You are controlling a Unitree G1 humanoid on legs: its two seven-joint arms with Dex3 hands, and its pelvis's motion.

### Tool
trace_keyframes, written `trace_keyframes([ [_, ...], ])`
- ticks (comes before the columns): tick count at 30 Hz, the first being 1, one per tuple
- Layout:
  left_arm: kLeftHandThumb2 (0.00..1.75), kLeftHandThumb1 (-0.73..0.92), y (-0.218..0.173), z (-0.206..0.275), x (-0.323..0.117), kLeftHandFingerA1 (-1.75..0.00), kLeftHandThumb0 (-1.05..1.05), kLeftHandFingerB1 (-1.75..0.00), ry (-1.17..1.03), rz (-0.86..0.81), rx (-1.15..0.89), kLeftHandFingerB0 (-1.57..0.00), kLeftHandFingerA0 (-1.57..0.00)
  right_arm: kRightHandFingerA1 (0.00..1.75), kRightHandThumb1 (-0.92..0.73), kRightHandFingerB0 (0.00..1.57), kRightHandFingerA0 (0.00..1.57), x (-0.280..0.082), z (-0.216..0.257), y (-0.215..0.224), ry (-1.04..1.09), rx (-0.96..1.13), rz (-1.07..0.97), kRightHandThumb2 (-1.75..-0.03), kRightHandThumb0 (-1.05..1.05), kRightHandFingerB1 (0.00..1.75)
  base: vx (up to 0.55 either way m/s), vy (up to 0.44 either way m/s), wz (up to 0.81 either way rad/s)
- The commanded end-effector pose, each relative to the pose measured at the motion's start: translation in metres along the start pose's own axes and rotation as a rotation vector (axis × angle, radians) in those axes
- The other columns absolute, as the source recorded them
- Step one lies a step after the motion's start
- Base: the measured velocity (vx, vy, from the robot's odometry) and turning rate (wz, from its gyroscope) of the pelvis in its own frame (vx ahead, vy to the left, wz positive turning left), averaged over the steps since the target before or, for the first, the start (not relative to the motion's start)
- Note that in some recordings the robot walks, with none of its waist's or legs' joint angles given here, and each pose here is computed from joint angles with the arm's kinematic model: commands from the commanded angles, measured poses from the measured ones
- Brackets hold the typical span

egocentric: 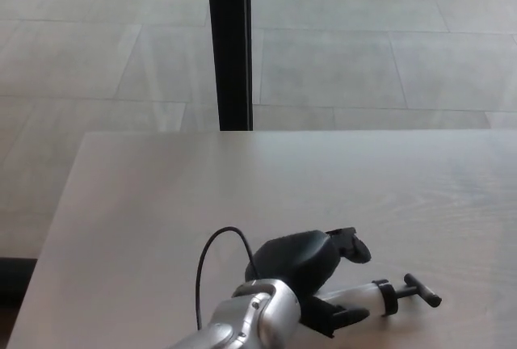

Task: The robot uses its left hand to lift the air pump kept on the middle of the desk and use the right hand to pull out the handle

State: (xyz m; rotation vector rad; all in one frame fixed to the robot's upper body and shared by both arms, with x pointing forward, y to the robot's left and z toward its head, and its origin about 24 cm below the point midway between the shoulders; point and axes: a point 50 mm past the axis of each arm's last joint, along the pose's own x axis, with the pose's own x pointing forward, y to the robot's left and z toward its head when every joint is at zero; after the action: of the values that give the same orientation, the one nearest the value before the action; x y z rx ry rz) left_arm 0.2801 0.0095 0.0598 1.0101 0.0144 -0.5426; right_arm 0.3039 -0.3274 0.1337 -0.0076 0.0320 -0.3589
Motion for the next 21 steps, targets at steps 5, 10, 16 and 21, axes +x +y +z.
trace_keyframes([
  [5, 0.95, 0.58, -0.02, -0.032, -0.008, -0.53, -0.83, -0.48, 0.323, -0.11, 0.568, -0.08, -0.04, 0.66, -0.57, 0.33, 0.55, -0.002, -0.005, 0.001, 0.041, -0.036, -0.059, -0.9, -0.57, 0.52, 0.0, 0.0, 0.0],
  [10, 0.96, 0.55, -0.028, -0.043, -0.013, -0.4, -0.86, -0.43, 0.378, -0.149, 0.659, -0.07, 0.0, 0.67, -0.57, 0.36, 0.55, -0.003, -0.004, 0.0, 0.031, -0.039, -0.07, -0.91, -0.55, 0.53, 0.0, 0.0, 0.0],
  [16, 0.9, 0.52, -0.033, -0.065, -0.02, -0.51, -0.79, -0.48, 0.435, -0.16, 0.77, -0.09, -0.02, 0.65, -0.71, 0.45, 0.59, -0.001, -0.001, -0.002, 0.025, -0.047, -0.089, -0.61, -0.51, 0.43, 0.0, 0.0, 0.0],
  [21, 0.99, 0.38, -0.037, -0.073, -0.022, -0.56, -0.41, -0.51, 0.461, -0.19, 0.806, 0.0, -0.05, 0.7, -0.56, 0.37, 0.56, 0.0, 0.001, -0.002, 0.025, -0.043, -0.099, -0.91, -0.51, 0.55, 0.0, 0.0, 0.0],
])
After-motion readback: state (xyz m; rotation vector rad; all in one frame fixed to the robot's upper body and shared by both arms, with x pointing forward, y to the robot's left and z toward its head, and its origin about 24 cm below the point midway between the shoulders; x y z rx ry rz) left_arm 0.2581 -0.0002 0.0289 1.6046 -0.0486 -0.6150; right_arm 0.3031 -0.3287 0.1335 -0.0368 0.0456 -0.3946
